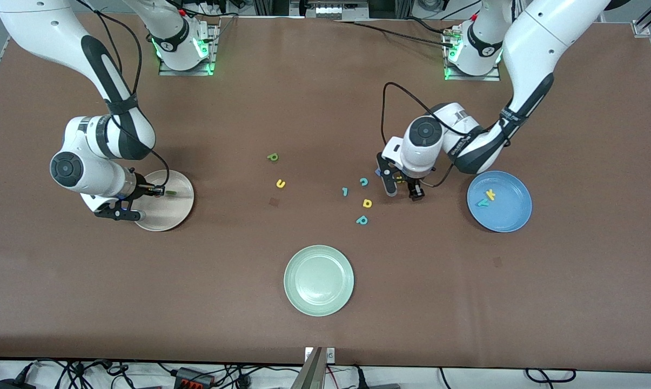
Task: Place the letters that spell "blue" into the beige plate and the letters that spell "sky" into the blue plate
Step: 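Grasp the s with the left gripper while the right gripper grasps the g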
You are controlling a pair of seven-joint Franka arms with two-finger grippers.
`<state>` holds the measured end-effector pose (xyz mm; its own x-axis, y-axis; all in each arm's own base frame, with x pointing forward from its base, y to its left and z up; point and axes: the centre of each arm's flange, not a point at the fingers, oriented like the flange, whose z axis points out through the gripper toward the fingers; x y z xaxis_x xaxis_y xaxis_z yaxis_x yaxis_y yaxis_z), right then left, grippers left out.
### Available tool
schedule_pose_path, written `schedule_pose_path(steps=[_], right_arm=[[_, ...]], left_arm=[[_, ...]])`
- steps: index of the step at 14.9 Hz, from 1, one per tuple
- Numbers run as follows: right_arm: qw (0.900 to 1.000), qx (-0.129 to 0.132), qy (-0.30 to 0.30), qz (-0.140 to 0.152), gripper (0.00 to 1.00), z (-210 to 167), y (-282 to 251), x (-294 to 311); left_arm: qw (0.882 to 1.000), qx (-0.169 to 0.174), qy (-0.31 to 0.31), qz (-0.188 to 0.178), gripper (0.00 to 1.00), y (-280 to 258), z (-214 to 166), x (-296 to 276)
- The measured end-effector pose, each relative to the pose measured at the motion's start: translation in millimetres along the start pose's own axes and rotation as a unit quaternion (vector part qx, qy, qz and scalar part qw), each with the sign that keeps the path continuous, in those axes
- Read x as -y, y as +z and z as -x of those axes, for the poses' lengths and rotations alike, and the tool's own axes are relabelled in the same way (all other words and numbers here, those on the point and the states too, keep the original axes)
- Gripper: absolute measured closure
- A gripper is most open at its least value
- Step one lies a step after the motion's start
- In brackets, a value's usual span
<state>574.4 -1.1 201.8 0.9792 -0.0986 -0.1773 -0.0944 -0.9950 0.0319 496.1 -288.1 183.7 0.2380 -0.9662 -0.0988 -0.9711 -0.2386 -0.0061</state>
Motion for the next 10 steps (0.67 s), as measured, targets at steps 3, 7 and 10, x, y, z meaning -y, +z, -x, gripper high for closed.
schedule_pose_path(steps=[3,7,10], right_arm=[[1.0,-0.001,0.005,0.002,0.59,-4.0,3.4,-9.6],[1.0,-0.011,-0.009,-0.002,0.21,-8.5,-10.8,11.7],[0.999,-0.018,-0.042,-0.012,0.0,3.7,-24.6,81.7]], left_arm=[[1.0,-0.001,0.009,0.002,0.26,5.3,-3.6,-4.5],[1.0,-0.001,0.023,0.003,0.33,6.3,-13.1,-14.7],[1.0,-0.001,0.027,0.002,0.43,6.2,-16.2,-18.3]])
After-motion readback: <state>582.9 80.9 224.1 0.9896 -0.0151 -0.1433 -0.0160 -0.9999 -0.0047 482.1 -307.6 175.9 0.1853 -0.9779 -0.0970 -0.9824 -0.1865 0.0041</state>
